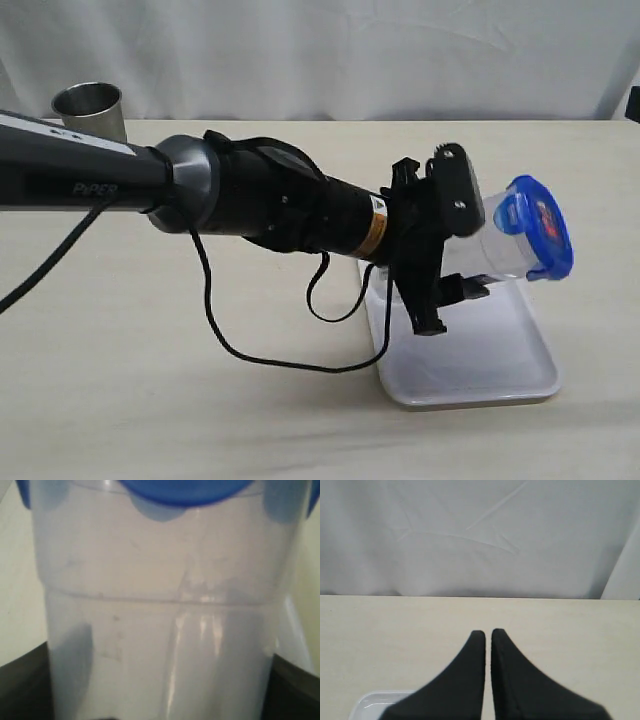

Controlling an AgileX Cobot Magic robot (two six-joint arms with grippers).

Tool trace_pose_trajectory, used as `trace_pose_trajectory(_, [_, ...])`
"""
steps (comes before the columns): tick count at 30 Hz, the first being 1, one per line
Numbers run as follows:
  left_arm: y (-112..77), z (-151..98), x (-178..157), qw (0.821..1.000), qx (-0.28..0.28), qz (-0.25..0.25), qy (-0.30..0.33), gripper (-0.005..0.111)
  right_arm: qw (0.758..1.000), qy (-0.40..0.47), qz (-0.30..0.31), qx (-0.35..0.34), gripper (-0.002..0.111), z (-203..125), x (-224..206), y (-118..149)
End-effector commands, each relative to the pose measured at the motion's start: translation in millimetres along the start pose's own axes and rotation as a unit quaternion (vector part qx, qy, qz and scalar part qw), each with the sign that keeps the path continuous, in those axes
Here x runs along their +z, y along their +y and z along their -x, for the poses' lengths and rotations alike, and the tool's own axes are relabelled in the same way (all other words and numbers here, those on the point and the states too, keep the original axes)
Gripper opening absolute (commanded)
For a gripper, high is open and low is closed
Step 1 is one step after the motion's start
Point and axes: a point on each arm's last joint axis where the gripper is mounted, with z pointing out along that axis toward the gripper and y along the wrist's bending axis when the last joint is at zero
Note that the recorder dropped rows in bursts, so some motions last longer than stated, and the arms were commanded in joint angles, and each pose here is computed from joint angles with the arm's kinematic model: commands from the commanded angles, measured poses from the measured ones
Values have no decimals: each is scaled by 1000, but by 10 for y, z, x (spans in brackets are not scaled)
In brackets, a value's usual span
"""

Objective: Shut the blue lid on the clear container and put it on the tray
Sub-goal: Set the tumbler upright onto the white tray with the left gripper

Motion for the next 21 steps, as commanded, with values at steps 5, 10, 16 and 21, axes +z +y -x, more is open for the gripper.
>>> trace_pose_trajectory(5, [325,70,-211,964,-121,-22,-235,0,1000,10,2,0,4,-34,7,0])
trace_pose_trajectory(10, [317,-154,-53,940,-172,-25,-294,0,1000,10,2,0,4,-35,7,1])
trace_pose_trajectory(16, [278,-578,218,901,-248,21,-354,0,1000,11,3,0,4,-37,7,2])
trace_pose_trajectory(21, [186,-865,389,905,-266,35,-331,0,1000,11,3,0,4,-37,7,2])
